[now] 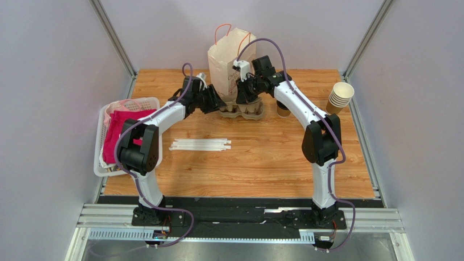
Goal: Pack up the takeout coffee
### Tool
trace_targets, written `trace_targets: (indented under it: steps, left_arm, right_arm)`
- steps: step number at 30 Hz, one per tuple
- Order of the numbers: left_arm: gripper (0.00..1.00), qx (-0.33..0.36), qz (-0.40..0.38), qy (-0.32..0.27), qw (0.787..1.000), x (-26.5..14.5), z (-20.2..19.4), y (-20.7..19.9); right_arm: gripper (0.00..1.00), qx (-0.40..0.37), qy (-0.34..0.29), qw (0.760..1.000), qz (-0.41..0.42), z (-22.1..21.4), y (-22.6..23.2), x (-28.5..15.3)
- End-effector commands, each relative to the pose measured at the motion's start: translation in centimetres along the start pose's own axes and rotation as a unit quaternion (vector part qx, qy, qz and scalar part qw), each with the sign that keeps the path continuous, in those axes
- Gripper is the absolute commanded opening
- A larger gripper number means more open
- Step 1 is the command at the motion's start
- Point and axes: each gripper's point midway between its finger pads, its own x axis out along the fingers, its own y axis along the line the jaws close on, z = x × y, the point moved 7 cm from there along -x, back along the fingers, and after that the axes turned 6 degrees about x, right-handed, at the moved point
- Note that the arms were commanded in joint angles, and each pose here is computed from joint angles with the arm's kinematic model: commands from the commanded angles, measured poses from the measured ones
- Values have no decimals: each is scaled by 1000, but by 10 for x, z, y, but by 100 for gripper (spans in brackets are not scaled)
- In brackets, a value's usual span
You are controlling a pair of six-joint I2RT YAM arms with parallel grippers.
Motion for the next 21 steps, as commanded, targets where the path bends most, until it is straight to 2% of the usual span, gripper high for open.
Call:
trace_targets:
  steps: [1,10,13,17,21]
  left_arm:
    - [55,22,42,0,999,-3,1,11]
    - [55,41,45,3,998,-8,1,10]
    - [55,51,14,8,999,-12,0,3]
    - [55,80,-37,-14,996,-30,7,-16]
    - [56,97,-57,-15,994,-42,8,-24]
  right_arm:
    - [0,-10,-65,998,4,33,7,-23]
    - [0,-10,-78,997,1,39,7,-29]
    - [0,-13,-86,996,-4,43,4,-33]
    - [0,-26,-98,995,-13,50,4,-42]
    - [0,-43,-111,993,-26,56,4,-49]
